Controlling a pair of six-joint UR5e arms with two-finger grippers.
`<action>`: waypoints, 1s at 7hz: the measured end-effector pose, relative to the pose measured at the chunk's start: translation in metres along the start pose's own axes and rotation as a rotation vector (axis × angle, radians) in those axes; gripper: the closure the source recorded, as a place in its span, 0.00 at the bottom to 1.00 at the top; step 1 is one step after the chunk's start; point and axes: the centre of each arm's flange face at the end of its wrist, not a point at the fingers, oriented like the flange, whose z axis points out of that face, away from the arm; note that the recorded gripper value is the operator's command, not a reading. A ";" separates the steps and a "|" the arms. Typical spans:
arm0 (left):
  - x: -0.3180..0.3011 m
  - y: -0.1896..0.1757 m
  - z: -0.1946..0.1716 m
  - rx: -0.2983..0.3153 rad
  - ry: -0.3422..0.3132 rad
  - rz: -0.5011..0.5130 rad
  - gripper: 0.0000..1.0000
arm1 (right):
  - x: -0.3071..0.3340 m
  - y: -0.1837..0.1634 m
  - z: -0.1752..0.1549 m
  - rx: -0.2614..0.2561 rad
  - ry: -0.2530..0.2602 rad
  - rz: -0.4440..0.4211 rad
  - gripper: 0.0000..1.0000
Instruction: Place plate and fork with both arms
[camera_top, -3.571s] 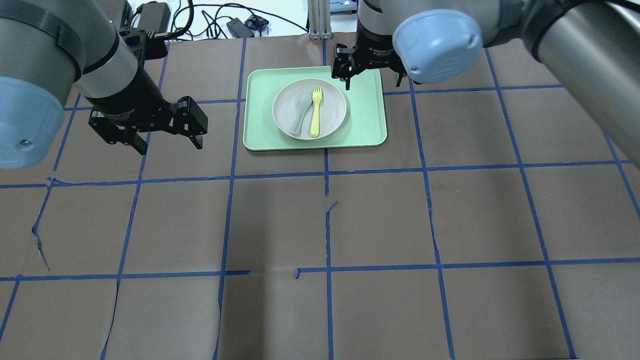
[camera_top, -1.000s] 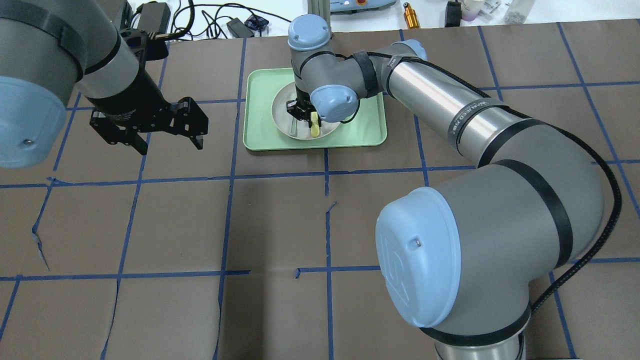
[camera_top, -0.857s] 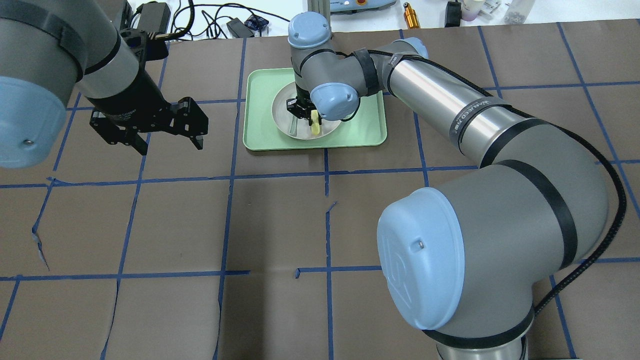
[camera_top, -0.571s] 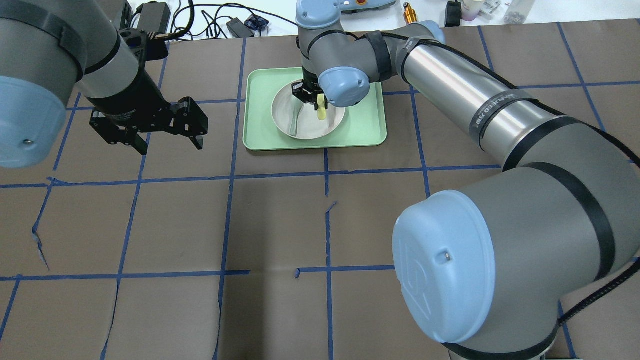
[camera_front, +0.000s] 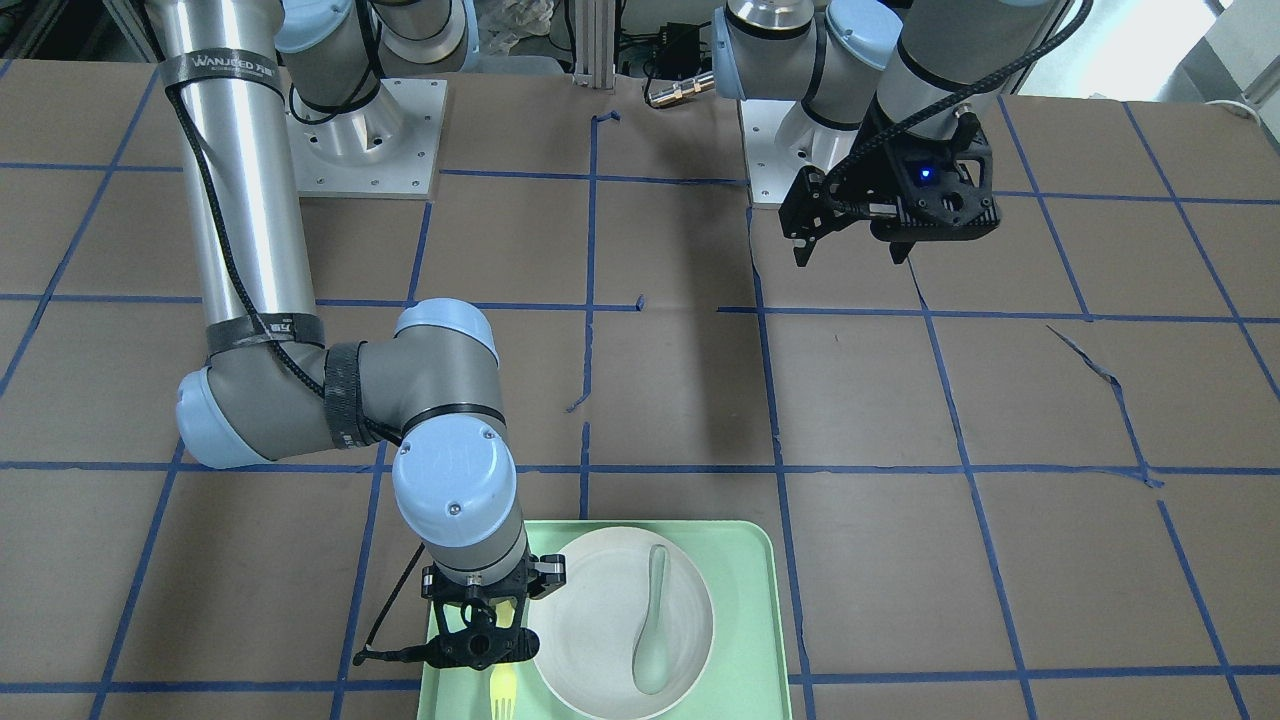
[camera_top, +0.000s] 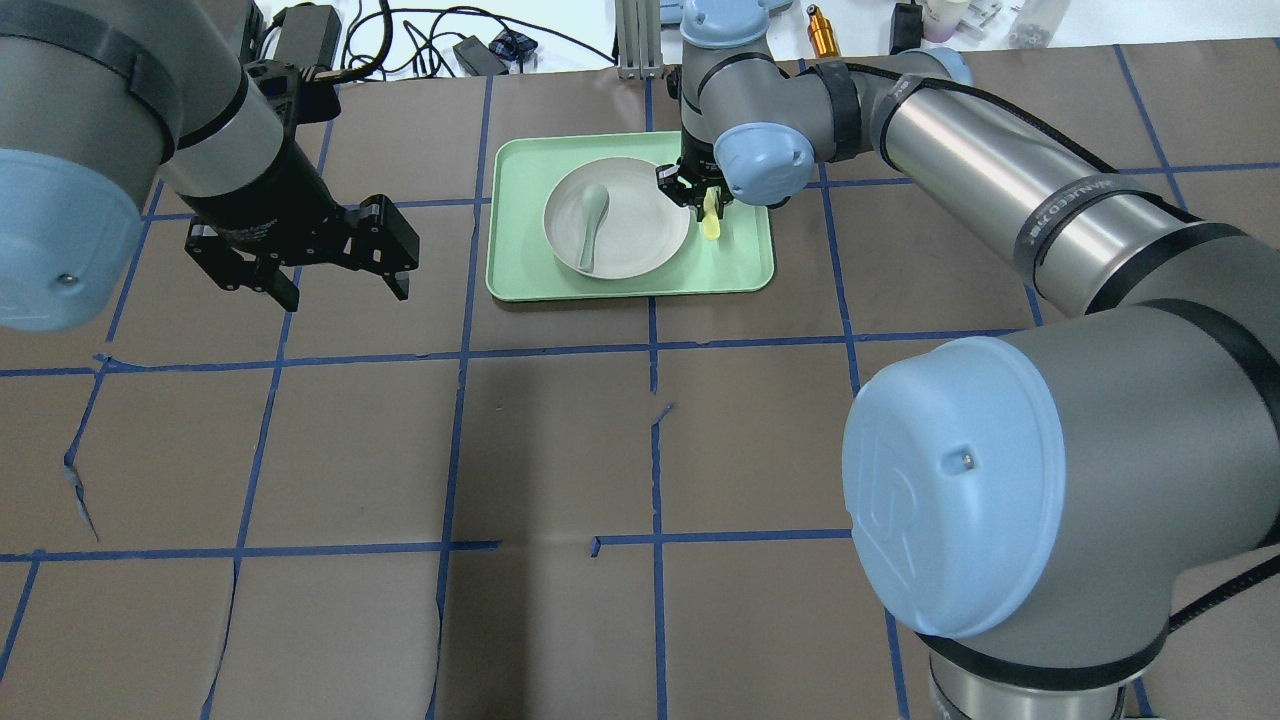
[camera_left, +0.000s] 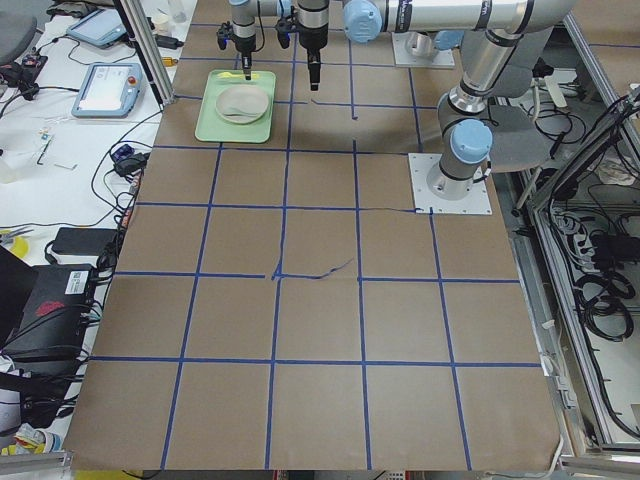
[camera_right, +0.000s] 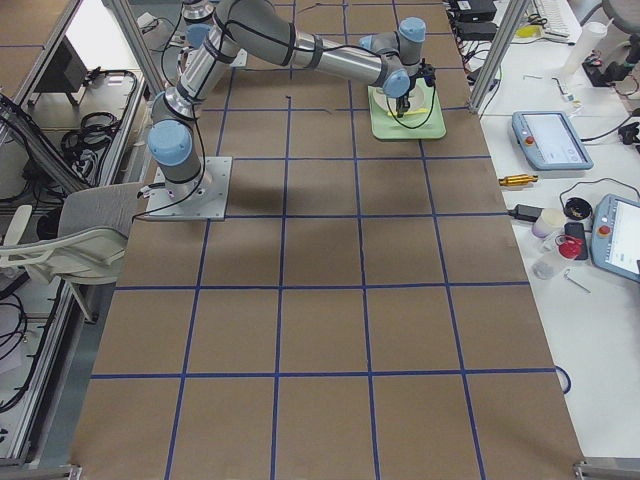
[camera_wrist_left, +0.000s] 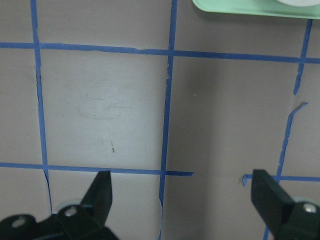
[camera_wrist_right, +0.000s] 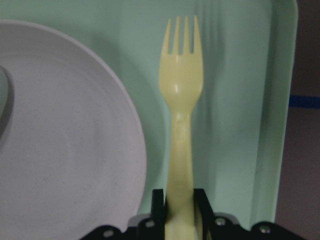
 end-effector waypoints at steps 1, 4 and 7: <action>0.000 0.000 0.001 -0.001 0.000 0.000 0.00 | 0.003 0.006 0.013 -0.018 0.004 -0.003 0.73; 0.000 0.000 0.001 -0.001 0.000 0.003 0.00 | 0.011 0.016 0.018 -0.022 0.008 -0.002 0.00; 0.000 0.000 -0.001 0.001 0.000 0.005 0.00 | 0.029 0.049 -0.098 -0.044 0.011 0.009 0.00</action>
